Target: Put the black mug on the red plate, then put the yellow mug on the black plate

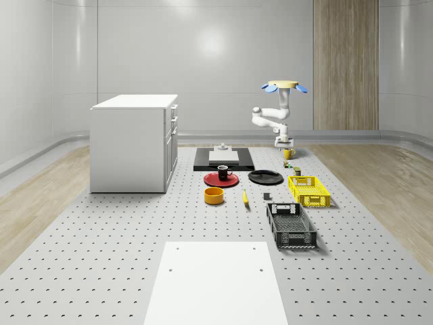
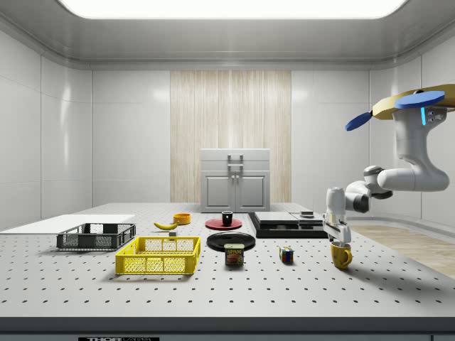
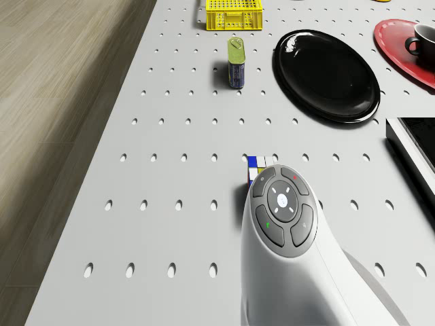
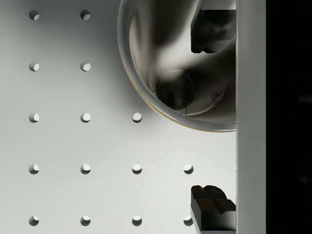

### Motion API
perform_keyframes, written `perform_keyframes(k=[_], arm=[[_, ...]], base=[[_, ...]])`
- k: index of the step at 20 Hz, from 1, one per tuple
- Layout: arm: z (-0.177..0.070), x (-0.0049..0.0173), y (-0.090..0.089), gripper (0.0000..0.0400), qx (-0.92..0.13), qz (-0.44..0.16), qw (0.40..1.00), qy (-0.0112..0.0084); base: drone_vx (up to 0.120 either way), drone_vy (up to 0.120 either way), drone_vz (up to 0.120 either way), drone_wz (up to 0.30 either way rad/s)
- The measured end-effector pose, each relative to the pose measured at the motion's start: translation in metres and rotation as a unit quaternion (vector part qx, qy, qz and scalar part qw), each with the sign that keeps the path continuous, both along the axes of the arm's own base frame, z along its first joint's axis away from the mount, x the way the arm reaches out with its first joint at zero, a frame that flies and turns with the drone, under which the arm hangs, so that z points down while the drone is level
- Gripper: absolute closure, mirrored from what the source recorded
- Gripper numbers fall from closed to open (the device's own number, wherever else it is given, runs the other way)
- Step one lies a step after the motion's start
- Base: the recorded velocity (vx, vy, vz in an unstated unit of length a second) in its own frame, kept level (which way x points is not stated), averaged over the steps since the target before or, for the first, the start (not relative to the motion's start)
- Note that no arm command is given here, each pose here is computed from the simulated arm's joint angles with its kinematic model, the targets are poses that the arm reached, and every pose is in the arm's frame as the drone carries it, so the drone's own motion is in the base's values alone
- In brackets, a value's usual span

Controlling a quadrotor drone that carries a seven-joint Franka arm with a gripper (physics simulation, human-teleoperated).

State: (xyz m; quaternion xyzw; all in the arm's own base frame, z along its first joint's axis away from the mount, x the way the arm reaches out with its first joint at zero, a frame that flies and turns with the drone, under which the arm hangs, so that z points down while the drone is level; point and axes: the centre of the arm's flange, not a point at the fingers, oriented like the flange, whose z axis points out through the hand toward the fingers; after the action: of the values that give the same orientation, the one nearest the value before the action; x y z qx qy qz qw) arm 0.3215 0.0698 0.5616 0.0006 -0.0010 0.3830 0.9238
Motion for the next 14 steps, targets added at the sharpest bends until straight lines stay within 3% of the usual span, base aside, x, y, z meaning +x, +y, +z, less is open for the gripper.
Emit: perform_keyframes(k=[2, 3, 5, 8, 14], arm=[[0.0012, 0.0005, 0.0001, 0.0, 0.0, 0.0, 1.0, 0.0], [0.0016, 0.0006, 0.0001, 0.0023, 0.0, 0.0, 1.0, 0.0], [0.0021, 0.0009, 0.0002, 0.0128, 0.0, 0.0, 1.0, 0.0], [0.0026, 0.0011, 0.0002, 0.0213, 0.0, 0.0, 1.0, 0.0], [0.0012, 0.0012, 0.0002, 0.0273, 0.0, 0.0, 1.0, 0.0]], base=[[0.0, 0.0, 0.0, 0.0], [0.0, 0.0, 0.0, 0.0], [0.0, 0.0, 0.0, 0.0], [0.0, 0.0, 0.0, 0.0], [0.0, 0.0, 0.0, 0.0]])
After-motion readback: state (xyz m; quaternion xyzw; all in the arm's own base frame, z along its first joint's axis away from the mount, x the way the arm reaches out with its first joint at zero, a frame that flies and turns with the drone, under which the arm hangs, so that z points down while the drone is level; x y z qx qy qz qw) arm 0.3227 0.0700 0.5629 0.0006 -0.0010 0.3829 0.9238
